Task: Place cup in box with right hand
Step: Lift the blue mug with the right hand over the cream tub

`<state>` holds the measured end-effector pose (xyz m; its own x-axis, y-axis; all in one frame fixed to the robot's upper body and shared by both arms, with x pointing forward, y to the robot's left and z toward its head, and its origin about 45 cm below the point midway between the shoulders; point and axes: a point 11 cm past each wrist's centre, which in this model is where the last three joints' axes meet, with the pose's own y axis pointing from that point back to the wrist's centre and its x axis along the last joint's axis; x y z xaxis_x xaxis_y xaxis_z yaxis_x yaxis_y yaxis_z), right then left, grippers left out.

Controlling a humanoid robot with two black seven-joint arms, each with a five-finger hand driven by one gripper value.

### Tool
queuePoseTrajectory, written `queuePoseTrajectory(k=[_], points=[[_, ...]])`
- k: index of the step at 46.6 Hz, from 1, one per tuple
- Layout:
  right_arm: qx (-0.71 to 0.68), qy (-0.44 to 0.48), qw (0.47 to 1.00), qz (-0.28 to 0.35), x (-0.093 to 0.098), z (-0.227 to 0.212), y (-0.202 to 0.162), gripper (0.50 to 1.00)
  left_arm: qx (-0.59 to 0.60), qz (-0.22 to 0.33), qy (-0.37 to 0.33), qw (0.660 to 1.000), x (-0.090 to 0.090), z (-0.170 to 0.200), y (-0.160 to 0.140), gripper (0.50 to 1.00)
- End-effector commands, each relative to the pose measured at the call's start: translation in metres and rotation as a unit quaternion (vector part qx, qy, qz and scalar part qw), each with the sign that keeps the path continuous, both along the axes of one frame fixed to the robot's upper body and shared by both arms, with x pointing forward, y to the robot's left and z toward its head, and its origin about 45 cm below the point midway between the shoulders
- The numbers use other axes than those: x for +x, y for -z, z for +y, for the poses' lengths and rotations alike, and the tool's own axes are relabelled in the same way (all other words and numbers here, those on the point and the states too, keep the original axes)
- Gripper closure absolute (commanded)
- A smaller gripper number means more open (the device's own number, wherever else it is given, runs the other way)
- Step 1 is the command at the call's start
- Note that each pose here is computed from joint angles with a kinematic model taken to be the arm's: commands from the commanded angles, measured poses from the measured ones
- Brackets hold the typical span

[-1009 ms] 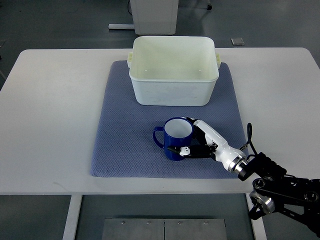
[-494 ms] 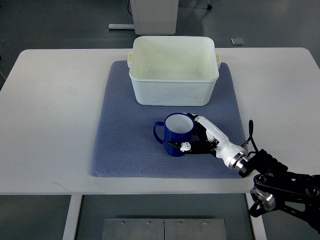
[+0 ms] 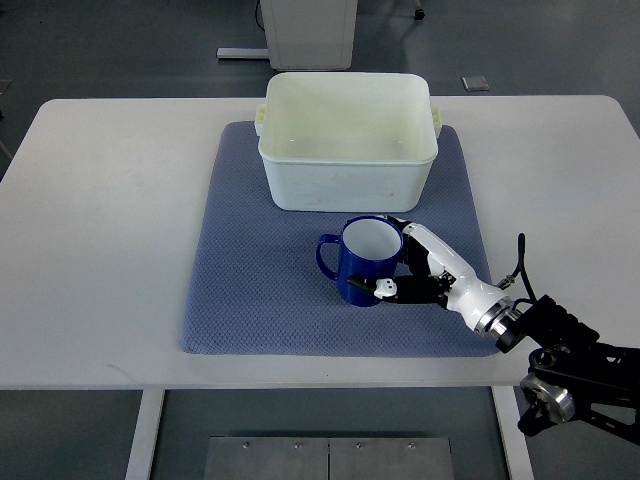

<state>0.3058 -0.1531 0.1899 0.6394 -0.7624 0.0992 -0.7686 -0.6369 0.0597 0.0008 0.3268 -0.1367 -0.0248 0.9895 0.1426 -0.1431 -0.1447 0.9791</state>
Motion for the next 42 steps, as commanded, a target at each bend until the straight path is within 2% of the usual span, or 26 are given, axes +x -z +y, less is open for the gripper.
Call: queuePoseTrajectory(k=[1,17,28,42], points=[[-0.001,0.0,1.0,-0.007,0.001,-0.003,-0.006,1.0,0.0,0.0,0.0,1.0,0.0,0.0,0.0,0.5],[0.013,0.011,0.999,-0.032,0.01,-0.015,-0.036,1.0,0.0,0.0,0.0,1.0,0.0,0.0,0.0,0.5],[0.008,0.024,0.998,-0.056,0.027,-0.028,-0.06,1.0,0.0,0.0,0.0,1.0,0.0,0.0,0.0,0.5],[0.036,0.031,0.996,-0.073,0.053,-0.018,-0.103,1.0,0.0,0.0,0.0,1.0,0.0,0.0,0.0,0.5]])
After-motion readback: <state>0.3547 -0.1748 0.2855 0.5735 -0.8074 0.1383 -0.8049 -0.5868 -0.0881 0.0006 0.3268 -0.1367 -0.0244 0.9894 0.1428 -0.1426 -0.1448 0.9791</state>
